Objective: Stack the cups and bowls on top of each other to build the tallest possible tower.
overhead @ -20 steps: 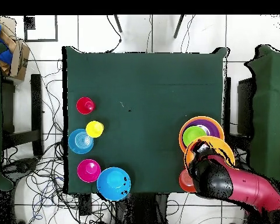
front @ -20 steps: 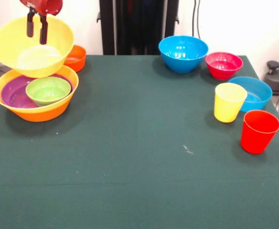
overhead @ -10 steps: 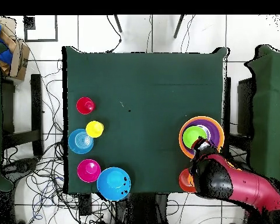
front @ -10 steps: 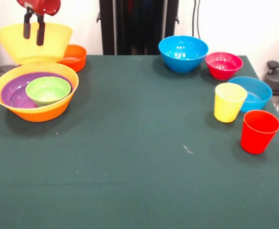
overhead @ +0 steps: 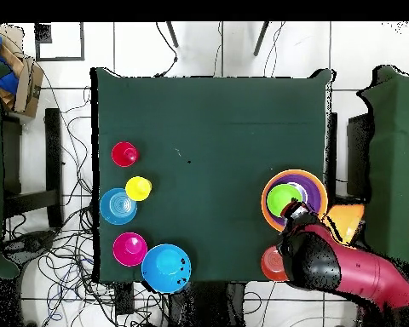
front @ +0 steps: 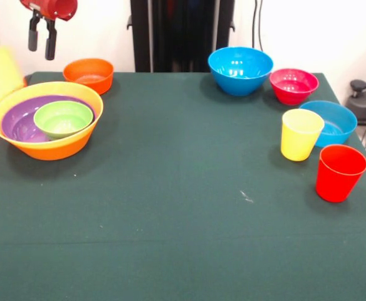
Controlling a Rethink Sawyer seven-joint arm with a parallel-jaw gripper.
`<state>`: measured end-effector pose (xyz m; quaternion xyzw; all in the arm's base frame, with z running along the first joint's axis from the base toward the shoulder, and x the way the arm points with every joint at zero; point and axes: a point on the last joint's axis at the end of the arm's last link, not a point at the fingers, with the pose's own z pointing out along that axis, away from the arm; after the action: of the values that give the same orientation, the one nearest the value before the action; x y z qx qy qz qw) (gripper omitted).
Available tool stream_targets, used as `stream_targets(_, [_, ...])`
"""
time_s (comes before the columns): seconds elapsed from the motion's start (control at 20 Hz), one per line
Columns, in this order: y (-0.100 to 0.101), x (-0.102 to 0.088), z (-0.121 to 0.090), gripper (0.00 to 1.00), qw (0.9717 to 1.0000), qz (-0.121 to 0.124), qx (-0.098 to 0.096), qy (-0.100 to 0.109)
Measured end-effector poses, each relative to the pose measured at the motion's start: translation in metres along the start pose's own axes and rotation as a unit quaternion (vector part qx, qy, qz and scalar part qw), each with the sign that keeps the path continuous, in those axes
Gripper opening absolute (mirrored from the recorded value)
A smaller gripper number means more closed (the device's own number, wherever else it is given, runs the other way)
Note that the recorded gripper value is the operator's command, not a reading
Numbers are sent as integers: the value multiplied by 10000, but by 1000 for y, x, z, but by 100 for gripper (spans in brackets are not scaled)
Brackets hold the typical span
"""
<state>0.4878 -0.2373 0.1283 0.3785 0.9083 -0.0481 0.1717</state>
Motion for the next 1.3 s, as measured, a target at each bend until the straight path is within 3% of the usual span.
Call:
stream_targets(0.9, [2,-1,6,100,10000,0,-14,7])
stream_targets(1.3, [18,-1,3,100,9998,-183,8,-82])
